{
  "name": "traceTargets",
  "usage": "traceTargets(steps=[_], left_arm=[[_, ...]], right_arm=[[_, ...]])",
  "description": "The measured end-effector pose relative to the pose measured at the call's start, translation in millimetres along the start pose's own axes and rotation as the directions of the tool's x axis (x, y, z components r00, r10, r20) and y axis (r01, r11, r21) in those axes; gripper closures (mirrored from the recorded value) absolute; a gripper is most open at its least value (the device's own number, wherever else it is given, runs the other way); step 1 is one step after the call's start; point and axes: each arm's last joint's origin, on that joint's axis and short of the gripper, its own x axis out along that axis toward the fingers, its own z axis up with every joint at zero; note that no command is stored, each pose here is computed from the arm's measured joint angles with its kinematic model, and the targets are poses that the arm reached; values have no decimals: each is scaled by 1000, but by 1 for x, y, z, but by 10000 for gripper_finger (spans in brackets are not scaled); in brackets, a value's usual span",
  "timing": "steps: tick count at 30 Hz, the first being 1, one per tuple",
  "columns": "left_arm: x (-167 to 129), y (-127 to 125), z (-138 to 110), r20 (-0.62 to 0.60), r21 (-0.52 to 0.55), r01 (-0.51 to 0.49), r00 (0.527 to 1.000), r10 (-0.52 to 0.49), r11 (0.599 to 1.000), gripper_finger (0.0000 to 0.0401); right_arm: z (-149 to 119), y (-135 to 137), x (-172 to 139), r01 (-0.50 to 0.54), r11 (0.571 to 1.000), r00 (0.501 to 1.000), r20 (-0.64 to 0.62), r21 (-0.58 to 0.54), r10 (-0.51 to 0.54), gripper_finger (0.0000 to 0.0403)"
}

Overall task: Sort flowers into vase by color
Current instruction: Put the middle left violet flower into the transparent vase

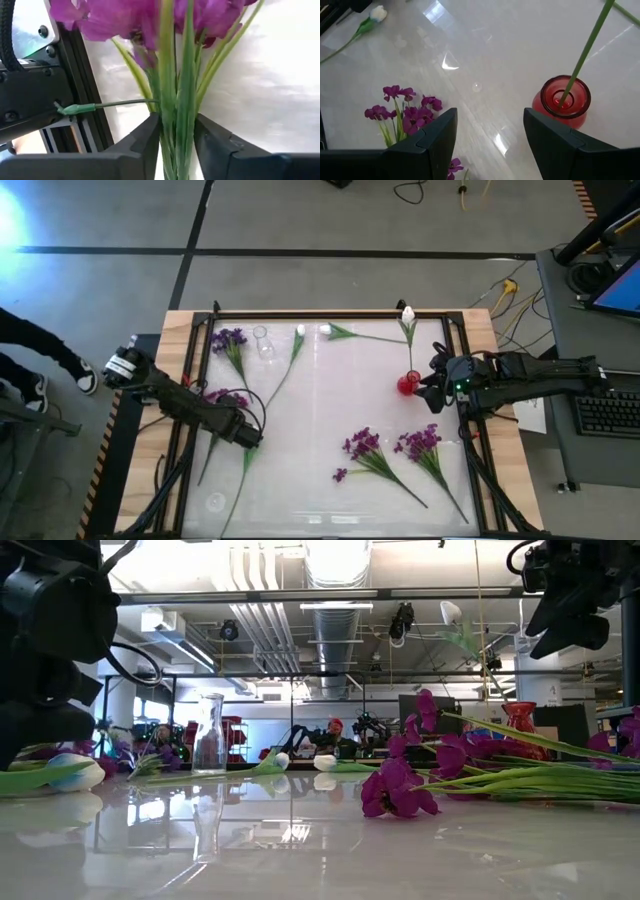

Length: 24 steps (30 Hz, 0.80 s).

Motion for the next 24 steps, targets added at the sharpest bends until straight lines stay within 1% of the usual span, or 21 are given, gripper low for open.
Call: traceTargets(steps=[5,10,12,16,19,22,24], left_arm=[[0,0,0,1,30,0,1000,0,1000,344],[-2,1,0,0,55,11,1000,-11,998,389],[-6,2,0,-2,69,25,1000,-24,997,397],[-17,1,1,17,104,81,996,-83,991,399],[-30,0,3,67,127,142,986,-152,982,400],[-47,-1,6,131,162,204,965,-226,965,401],[-60,-1,8,186,193,244,942,-279,950,401]], right_arm=[[0,0,0,0,1000,1000,0,-6,0,184],[0,0,0,0,1000,1000,0,-8,0,184],[0,0,0,0,1000,1000,0,-8,0,184],[0,0,0,0,1000,1000,0,-10,0,184],[0,0,0,0,1000,1000,1,-18,0,184],[0,0,0,1,1000,1000,1,-21,-1,184],[0,0,0,1,1000,1000,2,-23,-1,184]])
